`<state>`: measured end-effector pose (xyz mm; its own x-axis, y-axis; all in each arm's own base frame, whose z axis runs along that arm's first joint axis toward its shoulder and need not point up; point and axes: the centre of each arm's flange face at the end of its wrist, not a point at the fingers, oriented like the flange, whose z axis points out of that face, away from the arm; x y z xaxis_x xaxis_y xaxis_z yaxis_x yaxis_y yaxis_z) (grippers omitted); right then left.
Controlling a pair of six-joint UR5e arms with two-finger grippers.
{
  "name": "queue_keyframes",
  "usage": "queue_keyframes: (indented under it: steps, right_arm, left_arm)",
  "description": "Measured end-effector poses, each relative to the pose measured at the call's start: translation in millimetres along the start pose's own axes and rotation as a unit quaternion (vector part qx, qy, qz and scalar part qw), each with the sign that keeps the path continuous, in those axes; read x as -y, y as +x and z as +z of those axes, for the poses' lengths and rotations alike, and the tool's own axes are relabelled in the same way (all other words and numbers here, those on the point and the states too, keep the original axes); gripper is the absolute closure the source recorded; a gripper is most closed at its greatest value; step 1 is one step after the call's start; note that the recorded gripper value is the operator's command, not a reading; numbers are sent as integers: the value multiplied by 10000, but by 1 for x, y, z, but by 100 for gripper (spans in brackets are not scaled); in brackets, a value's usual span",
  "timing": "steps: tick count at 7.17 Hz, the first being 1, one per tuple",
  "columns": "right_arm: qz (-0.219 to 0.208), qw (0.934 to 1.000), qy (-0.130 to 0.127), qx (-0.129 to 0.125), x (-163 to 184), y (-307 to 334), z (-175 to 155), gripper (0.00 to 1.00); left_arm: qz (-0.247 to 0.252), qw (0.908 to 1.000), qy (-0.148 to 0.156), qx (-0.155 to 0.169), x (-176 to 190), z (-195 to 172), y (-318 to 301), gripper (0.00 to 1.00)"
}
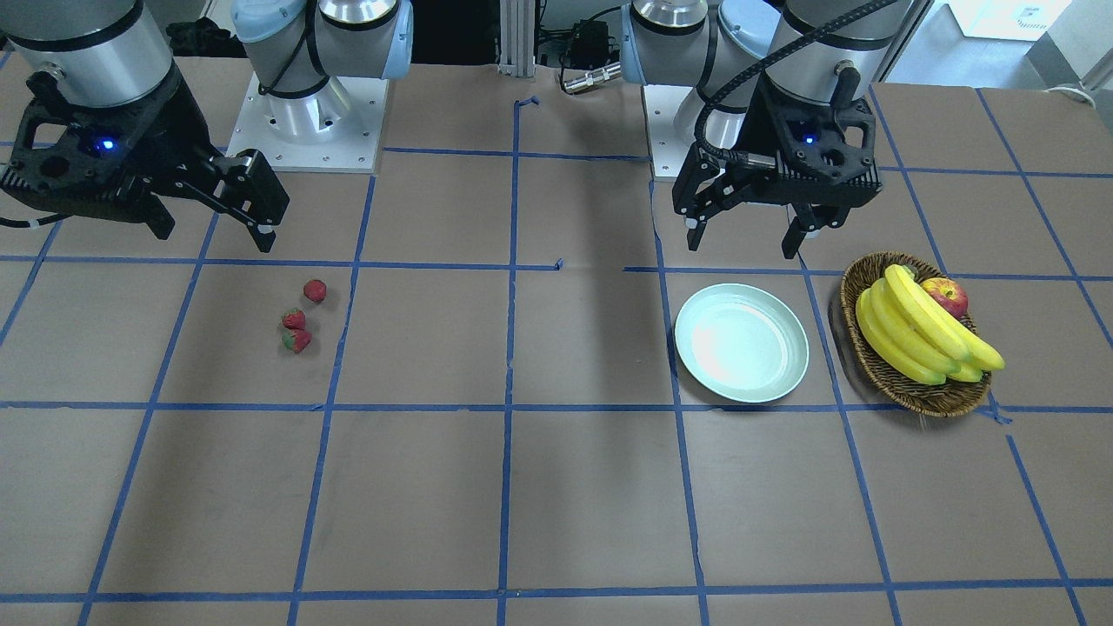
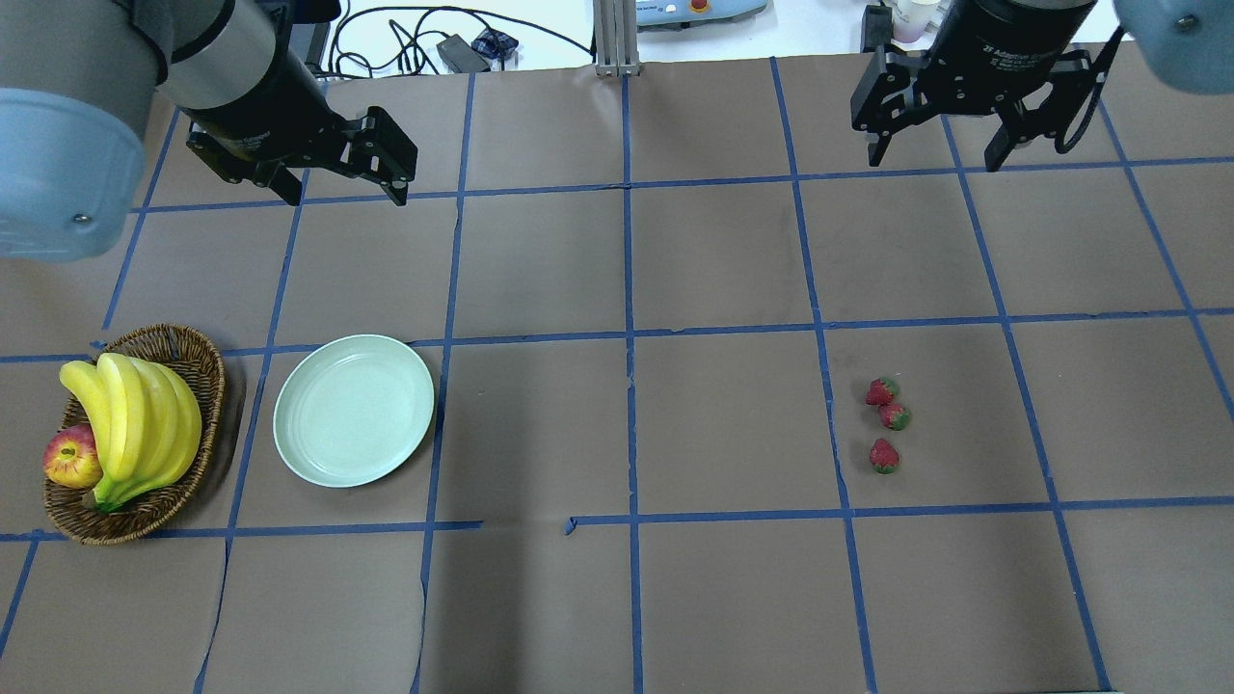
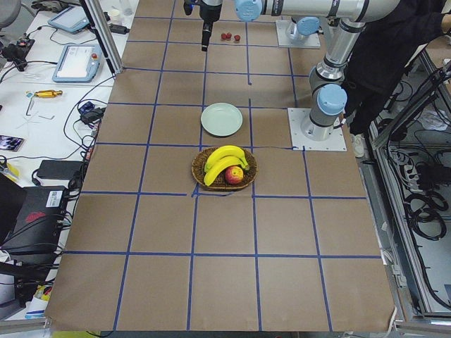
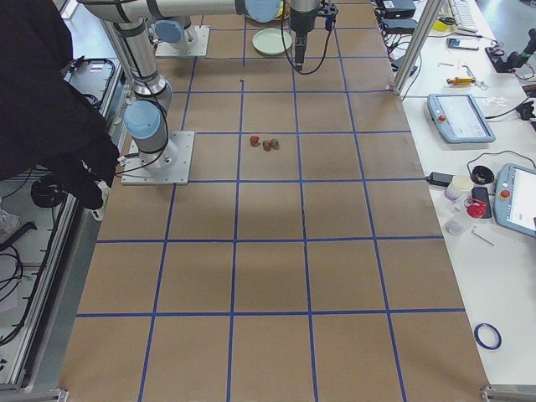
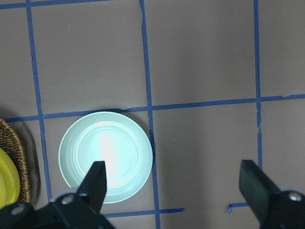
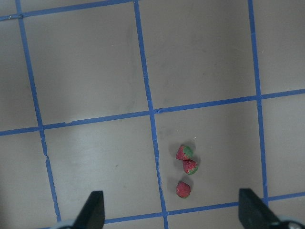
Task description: Collect all strawberries into plate
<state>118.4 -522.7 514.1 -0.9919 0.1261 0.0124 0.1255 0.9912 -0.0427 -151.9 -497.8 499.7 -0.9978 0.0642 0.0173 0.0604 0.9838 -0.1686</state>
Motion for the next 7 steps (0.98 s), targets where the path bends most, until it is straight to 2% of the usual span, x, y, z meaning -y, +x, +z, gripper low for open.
queue_keyframes:
  steps: [7]
  right_arm:
    - [17, 10000, 1, 15, 1, 0, 1, 0]
  left_arm:
    - [13, 10000, -55, 4, -2, 6, 1, 0]
